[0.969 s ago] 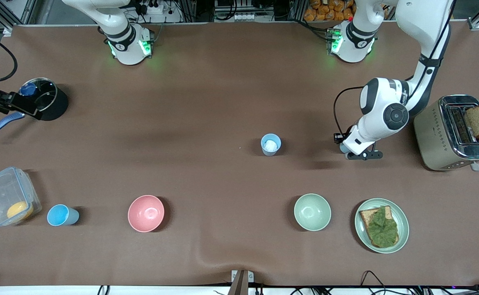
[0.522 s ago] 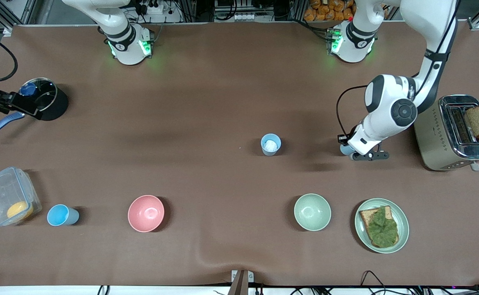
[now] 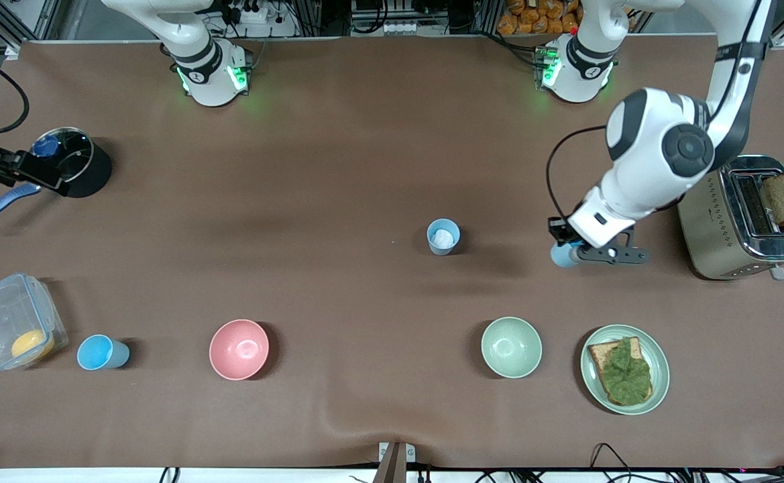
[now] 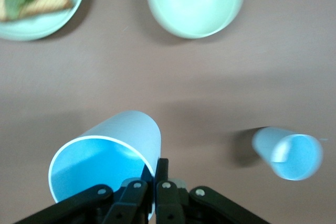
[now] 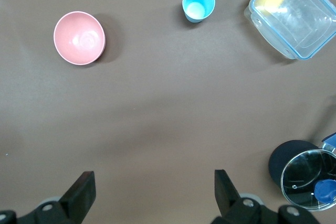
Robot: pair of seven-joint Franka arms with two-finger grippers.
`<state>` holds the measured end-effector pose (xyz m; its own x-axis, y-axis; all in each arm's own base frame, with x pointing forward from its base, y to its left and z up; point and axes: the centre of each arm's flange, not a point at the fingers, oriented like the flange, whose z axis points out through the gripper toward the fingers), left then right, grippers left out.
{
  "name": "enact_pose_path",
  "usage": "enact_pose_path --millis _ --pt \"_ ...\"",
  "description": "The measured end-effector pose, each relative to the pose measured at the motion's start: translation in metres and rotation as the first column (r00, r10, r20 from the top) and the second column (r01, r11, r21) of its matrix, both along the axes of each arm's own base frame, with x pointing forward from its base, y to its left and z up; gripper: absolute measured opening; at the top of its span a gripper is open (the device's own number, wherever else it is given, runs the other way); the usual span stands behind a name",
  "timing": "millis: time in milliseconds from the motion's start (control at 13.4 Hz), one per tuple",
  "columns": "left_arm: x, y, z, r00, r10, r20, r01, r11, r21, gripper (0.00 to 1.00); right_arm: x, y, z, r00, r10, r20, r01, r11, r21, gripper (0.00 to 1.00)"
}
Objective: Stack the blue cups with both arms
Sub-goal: 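Grasp and lift the cup, carrying it toward the placed cup, then lower the held cup into the placed cup with the left gripper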
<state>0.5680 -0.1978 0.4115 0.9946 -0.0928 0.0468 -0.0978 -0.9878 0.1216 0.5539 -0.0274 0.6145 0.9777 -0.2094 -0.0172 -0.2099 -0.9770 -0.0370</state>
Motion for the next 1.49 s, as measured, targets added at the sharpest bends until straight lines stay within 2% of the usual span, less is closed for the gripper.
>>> enact_pose_path --millis 149,298,522,671,820,1193,1492 --pt "-0.001 -0.040 0.035 0.997 -0.062 0.054 0.063 0.998 -0.023 0.03 0.000 0.000 0.000 1.000 0.000 0.000 0.000 1.000 0.000 1.00" --pt "-0.011 -0.080 0.057 0.995 -0.065 0.075 0.068 0.997 -0.042 0.03 0.000 0.000 0.000 1.000 0.000 0.000 0.000 1.000 0.000 1.00" --pt "-0.034 -0.138 0.049 0.999 -0.035 0.038 0.036 0.998 -0.049 0.03 0.000 0.000 0.000 1.000 0.000 -0.001 0.000 1.000 0.000 1.00" --pt "-0.045 -0.170 0.029 1.000 -0.030 0.005 0.030 0.999 -0.040 0.03 0.000 0.000 0.000 1.000 0.000 -0.001 0.000 1.000 0.000 1.00" --pt "-0.053 -0.195 0.000 0.999 0.020 -0.043 -0.021 1.000 -0.019 0.03 0.000 0.000 0.000 1.000 0.000 -0.001 0.000 1.000 0.000 1.00" --pt "-0.059 -0.228 -0.053 0.992 0.066 -0.107 -0.064 0.998 0.025 0.03 0.000 0.000 -0.001 1.000 0.000 -0.003 0.000 1.000 0.000 1.00" --pt "-0.059 -0.233 -0.066 0.991 0.068 -0.119 -0.064 0.997 0.035 0.03 0.000 0.000 -0.001 1.000 0.000 -0.004 0.000 1.000 0.000 1.00"
